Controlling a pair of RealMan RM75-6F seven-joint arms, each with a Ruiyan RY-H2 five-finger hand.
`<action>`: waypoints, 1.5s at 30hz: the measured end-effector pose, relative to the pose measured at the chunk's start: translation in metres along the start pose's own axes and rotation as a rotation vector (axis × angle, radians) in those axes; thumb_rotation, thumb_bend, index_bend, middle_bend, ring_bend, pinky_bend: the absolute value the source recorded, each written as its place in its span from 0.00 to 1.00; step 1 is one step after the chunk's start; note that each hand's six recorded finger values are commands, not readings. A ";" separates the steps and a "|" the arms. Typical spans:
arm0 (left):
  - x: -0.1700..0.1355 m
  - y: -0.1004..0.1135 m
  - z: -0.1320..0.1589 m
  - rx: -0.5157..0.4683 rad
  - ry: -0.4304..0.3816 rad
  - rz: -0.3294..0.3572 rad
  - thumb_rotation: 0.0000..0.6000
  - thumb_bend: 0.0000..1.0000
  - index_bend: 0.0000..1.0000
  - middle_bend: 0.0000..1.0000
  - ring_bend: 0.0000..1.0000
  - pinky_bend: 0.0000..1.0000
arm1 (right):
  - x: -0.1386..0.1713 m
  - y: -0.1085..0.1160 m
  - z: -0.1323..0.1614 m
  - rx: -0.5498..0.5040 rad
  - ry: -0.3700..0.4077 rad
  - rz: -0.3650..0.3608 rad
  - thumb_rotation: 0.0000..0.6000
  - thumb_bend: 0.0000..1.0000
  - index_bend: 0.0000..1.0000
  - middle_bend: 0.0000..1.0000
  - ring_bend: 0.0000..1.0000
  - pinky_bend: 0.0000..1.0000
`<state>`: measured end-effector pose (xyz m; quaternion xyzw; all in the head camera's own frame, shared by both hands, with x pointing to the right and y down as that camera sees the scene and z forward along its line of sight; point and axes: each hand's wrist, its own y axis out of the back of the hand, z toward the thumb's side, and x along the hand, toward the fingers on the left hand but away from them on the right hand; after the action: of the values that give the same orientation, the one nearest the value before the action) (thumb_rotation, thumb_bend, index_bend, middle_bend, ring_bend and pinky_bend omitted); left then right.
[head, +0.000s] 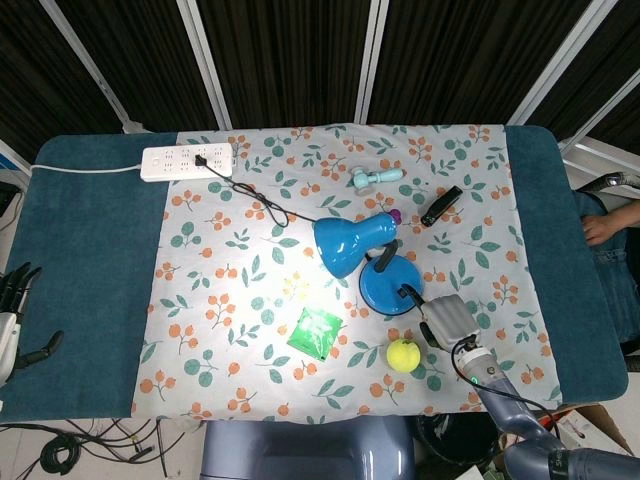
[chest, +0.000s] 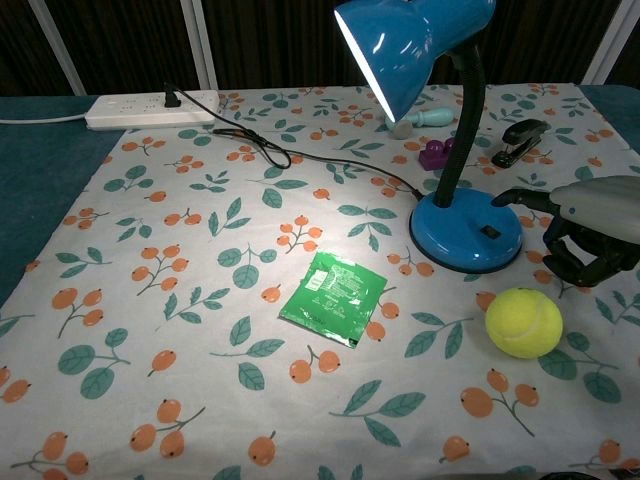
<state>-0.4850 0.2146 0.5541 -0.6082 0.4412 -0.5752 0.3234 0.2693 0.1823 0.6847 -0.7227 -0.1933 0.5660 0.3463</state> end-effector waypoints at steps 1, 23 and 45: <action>0.000 0.000 0.000 0.000 0.000 0.000 1.00 0.27 0.00 0.00 0.00 0.01 | 0.000 -0.001 0.000 0.001 0.000 0.002 1.00 0.49 0.01 0.71 0.80 0.73; 0.000 0.000 0.000 0.001 0.002 -0.001 1.00 0.27 0.00 0.00 0.00 0.01 | -0.003 -0.019 -0.004 -0.009 -0.016 0.055 1.00 0.49 0.01 0.71 0.80 0.73; 0.001 0.000 0.000 0.001 0.004 0.000 1.00 0.27 0.00 0.00 0.00 0.01 | -0.010 -0.023 -0.002 0.004 -0.014 0.073 1.00 0.49 0.04 0.71 0.80 0.73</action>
<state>-0.4856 0.2138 0.5543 -0.6070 0.4418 -0.5764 0.3228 0.2711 0.1906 0.7081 -0.7247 -0.1679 0.5837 0.3255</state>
